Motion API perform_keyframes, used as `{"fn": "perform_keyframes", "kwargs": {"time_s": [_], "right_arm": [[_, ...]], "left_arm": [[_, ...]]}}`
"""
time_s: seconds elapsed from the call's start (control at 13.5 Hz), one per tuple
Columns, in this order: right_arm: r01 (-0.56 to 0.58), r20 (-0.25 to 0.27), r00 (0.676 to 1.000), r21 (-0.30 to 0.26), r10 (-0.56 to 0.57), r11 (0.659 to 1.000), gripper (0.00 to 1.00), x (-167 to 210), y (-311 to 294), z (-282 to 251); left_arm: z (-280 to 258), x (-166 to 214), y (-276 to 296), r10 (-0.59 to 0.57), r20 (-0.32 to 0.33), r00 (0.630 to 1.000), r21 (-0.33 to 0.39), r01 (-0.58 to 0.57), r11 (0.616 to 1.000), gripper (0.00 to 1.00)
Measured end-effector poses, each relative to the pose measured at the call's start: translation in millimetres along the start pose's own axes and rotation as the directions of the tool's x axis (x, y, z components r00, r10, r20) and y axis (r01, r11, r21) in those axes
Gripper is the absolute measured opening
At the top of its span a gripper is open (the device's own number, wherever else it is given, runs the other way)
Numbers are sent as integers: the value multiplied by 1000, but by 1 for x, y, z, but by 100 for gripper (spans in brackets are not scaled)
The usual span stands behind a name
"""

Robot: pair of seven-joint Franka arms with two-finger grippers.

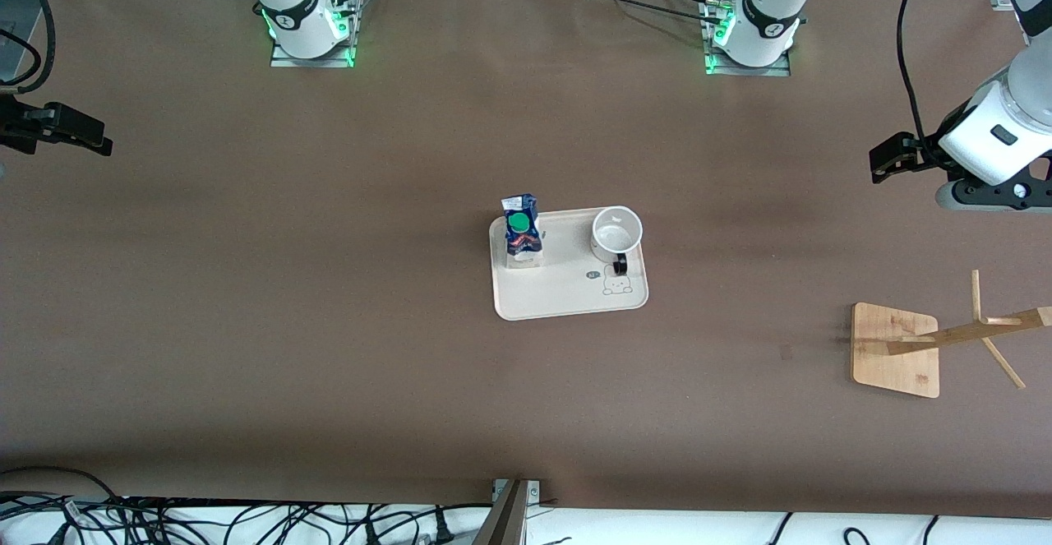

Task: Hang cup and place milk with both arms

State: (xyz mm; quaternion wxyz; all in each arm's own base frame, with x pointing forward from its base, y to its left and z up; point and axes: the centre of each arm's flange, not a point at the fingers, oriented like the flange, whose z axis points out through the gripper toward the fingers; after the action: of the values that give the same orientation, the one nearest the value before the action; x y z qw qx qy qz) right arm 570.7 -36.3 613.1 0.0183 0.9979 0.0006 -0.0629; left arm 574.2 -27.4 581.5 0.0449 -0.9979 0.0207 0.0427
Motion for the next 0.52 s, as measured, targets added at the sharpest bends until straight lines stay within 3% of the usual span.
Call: {"fn": "perform_keyframes", "kwargs": {"time_s": [0.52], "right_arm": [[1, -1, 1000, 6, -1, 1000, 100, 0, -1, 0]], "left_arm": [[0, 0, 2, 4, -2, 1000, 0, -4, 1000, 100]]}}
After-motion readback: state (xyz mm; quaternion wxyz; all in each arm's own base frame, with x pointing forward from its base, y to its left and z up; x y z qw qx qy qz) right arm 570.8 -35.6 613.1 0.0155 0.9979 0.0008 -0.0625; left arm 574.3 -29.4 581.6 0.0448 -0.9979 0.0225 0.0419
